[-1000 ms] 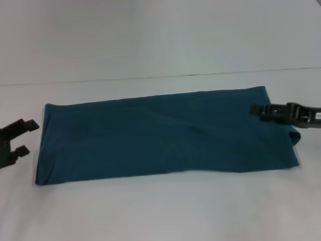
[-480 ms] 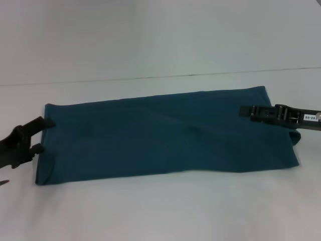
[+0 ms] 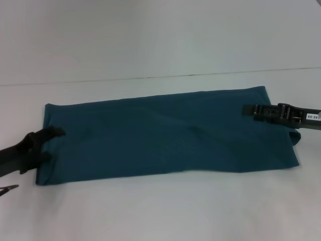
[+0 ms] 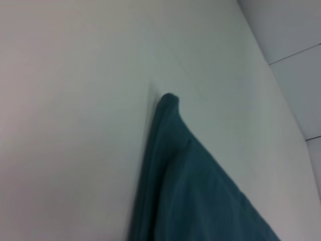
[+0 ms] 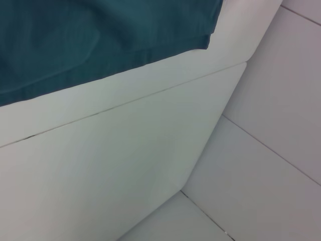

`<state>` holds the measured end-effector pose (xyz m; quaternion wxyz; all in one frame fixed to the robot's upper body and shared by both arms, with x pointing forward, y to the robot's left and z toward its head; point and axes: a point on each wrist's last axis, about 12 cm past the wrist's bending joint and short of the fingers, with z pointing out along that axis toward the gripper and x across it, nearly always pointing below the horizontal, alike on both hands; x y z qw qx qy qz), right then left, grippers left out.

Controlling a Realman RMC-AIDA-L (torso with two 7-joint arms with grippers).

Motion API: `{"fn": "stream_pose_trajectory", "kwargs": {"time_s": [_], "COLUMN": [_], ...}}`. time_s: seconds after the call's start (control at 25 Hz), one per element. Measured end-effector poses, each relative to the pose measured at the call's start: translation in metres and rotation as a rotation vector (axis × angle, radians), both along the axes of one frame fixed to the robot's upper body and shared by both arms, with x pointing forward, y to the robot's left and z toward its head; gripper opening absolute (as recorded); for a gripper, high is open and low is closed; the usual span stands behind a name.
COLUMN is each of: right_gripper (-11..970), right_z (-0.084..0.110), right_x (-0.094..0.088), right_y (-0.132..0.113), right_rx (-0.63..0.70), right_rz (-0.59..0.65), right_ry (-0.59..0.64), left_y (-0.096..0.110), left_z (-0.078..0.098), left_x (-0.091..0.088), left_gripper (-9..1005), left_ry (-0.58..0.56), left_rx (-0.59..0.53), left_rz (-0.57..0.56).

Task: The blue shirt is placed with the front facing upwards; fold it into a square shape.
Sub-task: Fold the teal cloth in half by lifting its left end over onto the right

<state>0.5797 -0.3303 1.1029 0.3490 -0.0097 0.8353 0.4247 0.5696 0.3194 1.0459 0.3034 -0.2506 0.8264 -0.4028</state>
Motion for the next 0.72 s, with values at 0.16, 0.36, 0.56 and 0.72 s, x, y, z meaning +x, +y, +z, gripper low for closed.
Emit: {"fn": "stream_pose_trajectory", "kwargs": {"time_s": [0.16,0.36,0.56,0.72], "right_gripper": [704,703,703,703], "right_z": [0.0,-0.001,-0.001,0.0], "right_x": [0.0,-0.002,-0.003,-0.003], "right_y": [0.0,-0.001,-0.003,-0.004], "right_rx": [0.002,0.003,0.005,0.005], "right_rz": [0.001,0.0,-0.003,-0.003], "right_ry": [0.001,0.004,0.004,0.003], "left_y": [-0.002,-0.002,0.005,0.011], "left_z": [-0.002,-0.001,0.009,0.018], "left_x": [0.0,0.0,0.001,0.009], "left_gripper": [937,936,931,925], "left_ry": [0.017,0.02,-0.009,-0.024], "left_rx": [0.019,0.021,0.029,0.113], "left_rz": [-0.02,-0.037,-0.05,-0.095]}}
